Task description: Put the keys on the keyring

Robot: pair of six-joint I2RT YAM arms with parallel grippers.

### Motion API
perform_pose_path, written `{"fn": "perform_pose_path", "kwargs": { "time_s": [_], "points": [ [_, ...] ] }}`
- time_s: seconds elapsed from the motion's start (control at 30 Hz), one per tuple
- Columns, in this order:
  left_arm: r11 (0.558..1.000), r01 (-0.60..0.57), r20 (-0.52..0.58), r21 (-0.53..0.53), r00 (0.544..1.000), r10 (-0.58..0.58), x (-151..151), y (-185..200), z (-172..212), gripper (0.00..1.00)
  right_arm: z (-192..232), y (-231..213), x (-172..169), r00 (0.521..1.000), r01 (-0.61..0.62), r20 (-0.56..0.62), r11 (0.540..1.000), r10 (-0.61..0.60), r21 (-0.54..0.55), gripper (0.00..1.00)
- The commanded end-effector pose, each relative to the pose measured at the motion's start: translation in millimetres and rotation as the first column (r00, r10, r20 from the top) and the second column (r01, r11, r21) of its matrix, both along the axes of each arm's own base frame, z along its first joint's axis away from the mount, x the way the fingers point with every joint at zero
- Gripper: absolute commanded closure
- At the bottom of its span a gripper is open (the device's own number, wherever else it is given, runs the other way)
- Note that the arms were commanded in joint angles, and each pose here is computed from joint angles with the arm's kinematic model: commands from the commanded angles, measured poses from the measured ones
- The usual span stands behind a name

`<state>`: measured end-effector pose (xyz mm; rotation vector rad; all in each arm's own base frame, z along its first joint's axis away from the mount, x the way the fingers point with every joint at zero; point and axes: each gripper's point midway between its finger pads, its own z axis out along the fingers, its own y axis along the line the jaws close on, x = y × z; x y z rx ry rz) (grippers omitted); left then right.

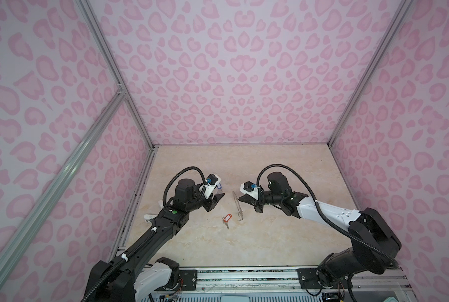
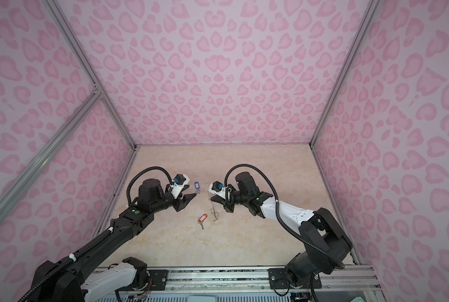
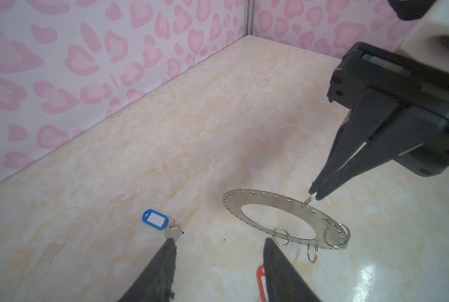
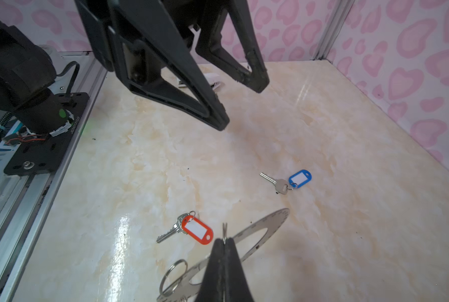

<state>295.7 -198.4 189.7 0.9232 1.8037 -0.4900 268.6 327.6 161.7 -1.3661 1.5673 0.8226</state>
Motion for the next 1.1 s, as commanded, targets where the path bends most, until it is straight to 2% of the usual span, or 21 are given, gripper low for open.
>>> {"fn": "perform_pose_path", "kwargs": {
  "time_s": [0.0, 0.23, 0.6, 0.83, 1.03, 1.07],
  "points": [
    [0.994, 0.106, 0.08, 0.028, 0.991, -0.108, -8, -13, 6, 0.47, 34, 9, -1, 0.994, -0.047, 0.109, 0.988, 0.031, 0.148, 1.0],
    [0.974, 0.213, 0.103, 0.076, 0.97, -0.22, -24, -29, -1, 0.49, 33, 10, -2, 0.993, -0.059, 0.106, 0.988, 0.044, 0.144, 1.0],
    [0.964, 0.242, 0.1, 0.109, 0.962, -0.253, -26, -38, -7, 0.55, 33, 12, -6, 0.989, -0.107, 0.116, 0.986, 0.092, 0.129, 1.0],
    [0.962, 0.256, 0.105, 0.098, 0.958, -0.266, -23, -44, -3, 0.61, 32, 15, -8, 0.987, -0.129, 0.108, 0.982, 0.115, 0.135, 1.0],
    [0.947, 0.311, 0.097, 0.079, 0.943, -0.318, -31, -52, -1, 0.62, 32, 16, -7, 0.986, -0.138, 0.11, 0.981, 0.124, 0.138, 1.0],
    [0.946, 0.315, 0.093, 0.081, 0.942, -0.322, -32, -53, -3, 0.66, 32, 17, -7, 0.986, -0.139, 0.111, 0.981, 0.124, 0.138, 1.0]
  ]
}}
